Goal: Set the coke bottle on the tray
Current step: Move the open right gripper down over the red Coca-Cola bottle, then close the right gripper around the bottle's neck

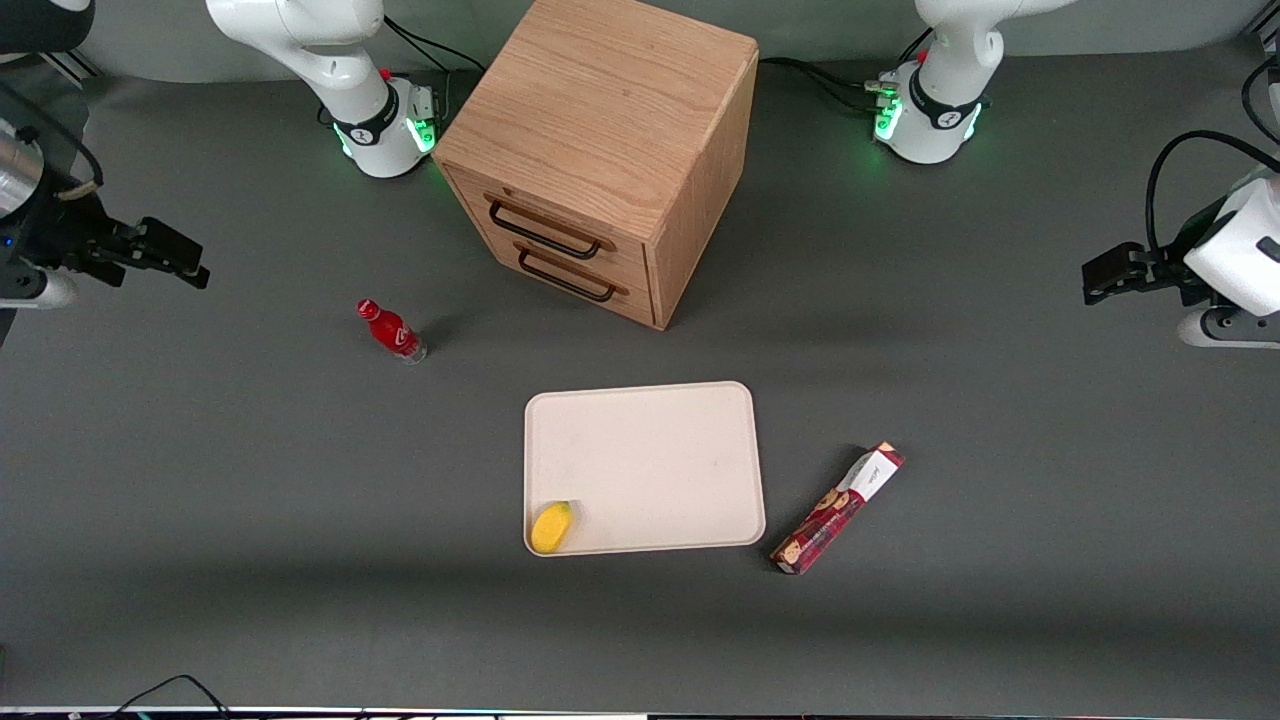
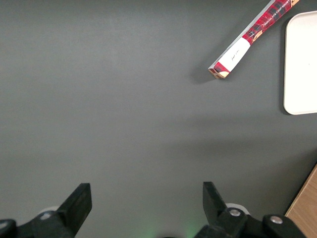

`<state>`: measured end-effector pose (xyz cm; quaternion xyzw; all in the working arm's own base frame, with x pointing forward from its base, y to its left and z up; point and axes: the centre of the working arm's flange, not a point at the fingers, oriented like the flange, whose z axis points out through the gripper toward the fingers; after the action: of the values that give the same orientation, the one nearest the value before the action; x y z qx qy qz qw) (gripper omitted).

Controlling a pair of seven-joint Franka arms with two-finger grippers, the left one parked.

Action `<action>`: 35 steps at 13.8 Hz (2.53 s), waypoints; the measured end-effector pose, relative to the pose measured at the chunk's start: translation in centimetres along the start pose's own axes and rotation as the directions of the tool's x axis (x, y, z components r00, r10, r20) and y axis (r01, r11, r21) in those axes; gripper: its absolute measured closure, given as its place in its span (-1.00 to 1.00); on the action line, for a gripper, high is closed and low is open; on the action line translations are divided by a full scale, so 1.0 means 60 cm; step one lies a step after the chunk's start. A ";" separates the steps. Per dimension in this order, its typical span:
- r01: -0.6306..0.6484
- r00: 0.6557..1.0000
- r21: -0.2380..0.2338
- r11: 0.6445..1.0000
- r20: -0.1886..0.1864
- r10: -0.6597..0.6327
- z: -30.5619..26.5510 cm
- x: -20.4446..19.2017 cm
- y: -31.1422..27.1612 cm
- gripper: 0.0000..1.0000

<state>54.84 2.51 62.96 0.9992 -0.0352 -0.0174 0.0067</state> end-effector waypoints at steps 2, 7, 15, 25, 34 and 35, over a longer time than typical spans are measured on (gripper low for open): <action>0.000 1.000 0.001 1.000 0.006 0.000 0.002 0.011 0.000 -1.00; 0.017 0.998 0.004 1.000 0.063 -0.017 0.004 -0.002 -0.015 -1.00; 0.042 0.997 -0.015 0.999 0.069 -0.041 0.340 -0.095 -0.149 -1.00; 0.033 0.999 -0.007 0.999 0.002 -0.033 0.533 -0.176 -0.117 -0.57; 0.054 0.998 -0.013 0.998 -0.018 -0.054 0.526 -0.175 -0.126 0.15; 0.057 0.998 -0.016 0.998 -0.020 -0.057 0.525 -0.175 -0.126 0.37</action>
<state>43.80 10.43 31.73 0.9998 -0.0065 -0.0076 0.0144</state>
